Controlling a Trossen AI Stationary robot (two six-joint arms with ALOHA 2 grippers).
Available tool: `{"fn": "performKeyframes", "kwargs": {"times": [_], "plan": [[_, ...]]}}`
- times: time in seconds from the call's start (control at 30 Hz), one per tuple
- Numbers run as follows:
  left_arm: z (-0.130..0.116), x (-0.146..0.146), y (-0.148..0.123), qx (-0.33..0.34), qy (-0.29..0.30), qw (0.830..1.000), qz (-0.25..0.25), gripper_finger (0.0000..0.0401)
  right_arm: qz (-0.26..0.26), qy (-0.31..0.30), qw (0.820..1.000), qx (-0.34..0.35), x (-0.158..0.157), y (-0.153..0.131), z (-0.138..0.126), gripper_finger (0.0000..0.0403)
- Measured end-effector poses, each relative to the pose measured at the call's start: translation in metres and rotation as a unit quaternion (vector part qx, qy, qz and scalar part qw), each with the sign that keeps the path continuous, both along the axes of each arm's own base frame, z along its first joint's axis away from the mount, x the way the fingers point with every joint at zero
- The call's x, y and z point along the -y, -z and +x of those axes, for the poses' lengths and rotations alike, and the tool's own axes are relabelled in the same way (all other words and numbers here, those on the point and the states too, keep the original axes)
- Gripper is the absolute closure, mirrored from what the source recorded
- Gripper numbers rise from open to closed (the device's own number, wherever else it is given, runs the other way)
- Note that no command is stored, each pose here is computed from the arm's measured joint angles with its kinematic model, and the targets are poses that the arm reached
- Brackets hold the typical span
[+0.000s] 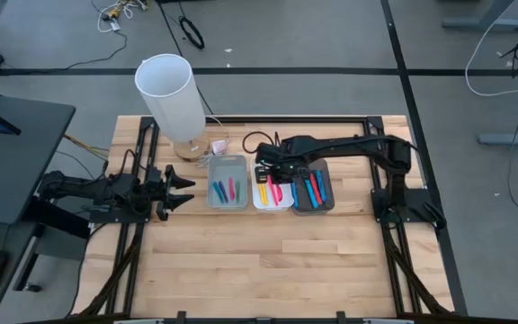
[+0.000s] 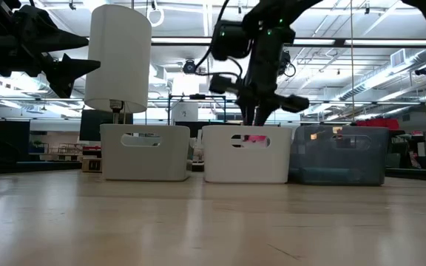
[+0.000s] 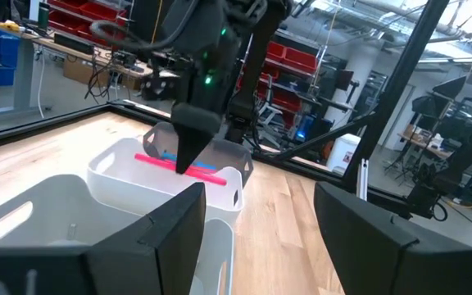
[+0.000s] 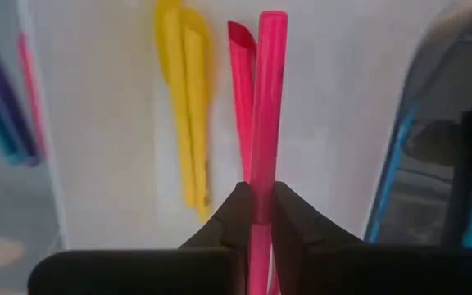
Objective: Pick & Place Markers
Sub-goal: Put the pink highlighter pen into the white bin
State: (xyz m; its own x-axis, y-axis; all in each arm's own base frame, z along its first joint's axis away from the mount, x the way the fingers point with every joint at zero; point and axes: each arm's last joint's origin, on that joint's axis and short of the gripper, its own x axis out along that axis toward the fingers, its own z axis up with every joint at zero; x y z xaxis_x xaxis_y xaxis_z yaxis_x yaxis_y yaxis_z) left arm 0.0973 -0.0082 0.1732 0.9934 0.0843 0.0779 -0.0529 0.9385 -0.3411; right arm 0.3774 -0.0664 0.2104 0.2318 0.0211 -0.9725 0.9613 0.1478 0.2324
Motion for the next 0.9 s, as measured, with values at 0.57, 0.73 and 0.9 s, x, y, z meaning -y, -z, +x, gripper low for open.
{"fn": "performKeyframes", "kwargs": {"times": [0.57,0.73,0.9], "plan": [[0.000,0.000,0.000,0.000,0.000,1.000,0.000,0.0167,0.023,-0.024,0.998,-0.053,0.014,0.041,0.006,0.0378],[0.000,0.000,0.000,0.000,0.000,1.000,0.000,0.0167,0.035,-0.028,0.998,-0.051,0.015,0.051,0.010,0.0378],[0.000,0.000,0.000,0.000,0.000,1.000,0.000,0.0167,0.039,-0.033,0.997,-0.054,0.013,0.050,0.009,0.0359]]}}
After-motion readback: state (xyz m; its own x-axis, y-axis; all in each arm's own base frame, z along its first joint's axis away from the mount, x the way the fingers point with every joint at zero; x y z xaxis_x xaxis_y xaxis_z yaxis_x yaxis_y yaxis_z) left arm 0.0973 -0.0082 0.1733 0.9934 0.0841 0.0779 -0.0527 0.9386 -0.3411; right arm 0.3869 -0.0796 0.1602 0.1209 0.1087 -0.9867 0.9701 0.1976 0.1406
